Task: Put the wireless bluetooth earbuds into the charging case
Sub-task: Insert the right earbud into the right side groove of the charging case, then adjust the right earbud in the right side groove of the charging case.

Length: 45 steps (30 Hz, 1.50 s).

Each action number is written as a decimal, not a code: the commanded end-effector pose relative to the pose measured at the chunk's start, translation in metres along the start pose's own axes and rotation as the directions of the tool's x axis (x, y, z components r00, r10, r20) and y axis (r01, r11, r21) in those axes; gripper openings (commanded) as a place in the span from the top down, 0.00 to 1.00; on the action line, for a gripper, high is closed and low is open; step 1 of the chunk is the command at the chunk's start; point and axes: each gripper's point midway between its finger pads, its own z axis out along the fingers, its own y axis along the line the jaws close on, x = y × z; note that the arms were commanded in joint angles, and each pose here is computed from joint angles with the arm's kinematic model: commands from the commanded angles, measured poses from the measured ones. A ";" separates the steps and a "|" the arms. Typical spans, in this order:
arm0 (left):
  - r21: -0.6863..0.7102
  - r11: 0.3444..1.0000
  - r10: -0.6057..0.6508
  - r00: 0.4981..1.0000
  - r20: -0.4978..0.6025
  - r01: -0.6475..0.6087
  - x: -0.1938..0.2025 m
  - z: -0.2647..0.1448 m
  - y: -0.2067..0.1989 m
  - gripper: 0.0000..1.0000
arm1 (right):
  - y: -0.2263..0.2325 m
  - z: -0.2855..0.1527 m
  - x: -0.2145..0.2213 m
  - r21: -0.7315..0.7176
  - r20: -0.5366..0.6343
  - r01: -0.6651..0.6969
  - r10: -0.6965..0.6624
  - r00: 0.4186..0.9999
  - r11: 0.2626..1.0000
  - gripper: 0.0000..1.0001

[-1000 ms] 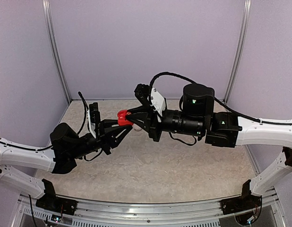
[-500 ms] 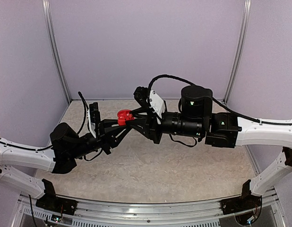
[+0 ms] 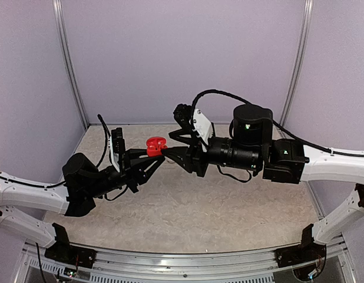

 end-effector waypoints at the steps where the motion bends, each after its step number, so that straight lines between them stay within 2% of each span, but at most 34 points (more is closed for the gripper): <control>1: 0.015 1.000 0.024 0.998 0.058 -0.025 -0.021 0.004 -0.004 1.00 | -0.005 -0.015 -0.016 0.031 0.038 -0.002 0.001 0.999 1.000 0.52; 5: 0.017 1.000 0.023 0.998 0.058 -0.024 -0.021 0.005 -0.004 1.00 | -0.004 -0.017 -0.020 0.026 0.049 -0.007 0.005 0.999 1.000 0.55; 12: 0.020 1.000 0.021 0.998 0.057 -0.023 -0.020 0.005 -0.005 1.00 | 0.005 -0.008 -0.018 -0.024 0.043 -0.022 0.023 0.999 0.999 0.54; 26: 0.024 0.999 0.021 0.998 0.055 -0.023 -0.020 0.005 -0.006 1.00 | -0.016 -0.003 -0.007 0.066 0.014 -0.068 0.067 0.998 0.995 0.57; 45: 0.034 0.999 0.026 0.998 0.060 -0.028 -0.021 0.004 -0.008 1.00 | -0.020 -0.001 0.012 0.057 -0.036 -0.066 0.069 0.997 0.996 0.64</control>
